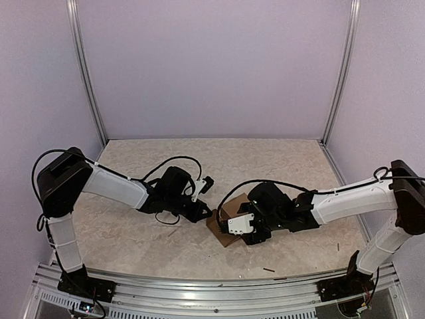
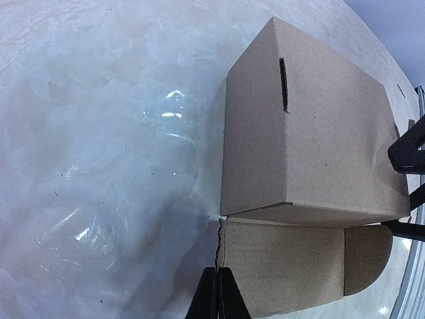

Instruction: Fold the paper box

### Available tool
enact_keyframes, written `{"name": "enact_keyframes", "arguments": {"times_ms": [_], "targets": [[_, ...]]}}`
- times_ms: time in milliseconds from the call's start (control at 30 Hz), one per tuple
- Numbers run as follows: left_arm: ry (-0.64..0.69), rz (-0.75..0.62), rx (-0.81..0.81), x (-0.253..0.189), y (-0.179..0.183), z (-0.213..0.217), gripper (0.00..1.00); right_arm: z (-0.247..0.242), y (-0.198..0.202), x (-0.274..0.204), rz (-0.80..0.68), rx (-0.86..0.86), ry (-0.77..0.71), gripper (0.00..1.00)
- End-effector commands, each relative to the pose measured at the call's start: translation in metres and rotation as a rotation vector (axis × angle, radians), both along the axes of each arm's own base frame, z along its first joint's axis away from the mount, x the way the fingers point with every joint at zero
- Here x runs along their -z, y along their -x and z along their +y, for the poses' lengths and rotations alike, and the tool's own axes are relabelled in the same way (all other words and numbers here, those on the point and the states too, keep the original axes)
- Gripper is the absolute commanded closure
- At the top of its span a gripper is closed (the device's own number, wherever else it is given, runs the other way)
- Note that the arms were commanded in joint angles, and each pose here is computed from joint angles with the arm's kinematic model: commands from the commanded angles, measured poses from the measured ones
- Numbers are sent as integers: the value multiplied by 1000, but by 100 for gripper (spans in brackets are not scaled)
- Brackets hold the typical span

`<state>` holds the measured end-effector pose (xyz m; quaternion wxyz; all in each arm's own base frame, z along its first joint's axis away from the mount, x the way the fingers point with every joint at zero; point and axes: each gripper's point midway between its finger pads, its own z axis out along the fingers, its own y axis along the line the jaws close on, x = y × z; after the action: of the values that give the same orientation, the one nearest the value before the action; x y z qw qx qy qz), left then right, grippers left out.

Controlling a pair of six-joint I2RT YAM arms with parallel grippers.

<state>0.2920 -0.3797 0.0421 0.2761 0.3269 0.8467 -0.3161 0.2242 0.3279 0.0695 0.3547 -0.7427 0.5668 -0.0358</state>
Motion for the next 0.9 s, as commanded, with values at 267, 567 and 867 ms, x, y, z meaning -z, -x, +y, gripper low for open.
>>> {"name": "enact_keyframes", "arguments": {"times_ms": [267, 567, 867], "targets": [[-45, -29, 16, -6, 10, -2, 100, 6, 4, 7, 34, 3, -4, 22], [-74, -106, 54, -11, 17, -7, 100, 3, 6, 14, 39, -1, 13, 26], [-78, -155, 89, -15, 21, -13, 100, 0, 8, 16, 54, -13, 21, 28]]}}
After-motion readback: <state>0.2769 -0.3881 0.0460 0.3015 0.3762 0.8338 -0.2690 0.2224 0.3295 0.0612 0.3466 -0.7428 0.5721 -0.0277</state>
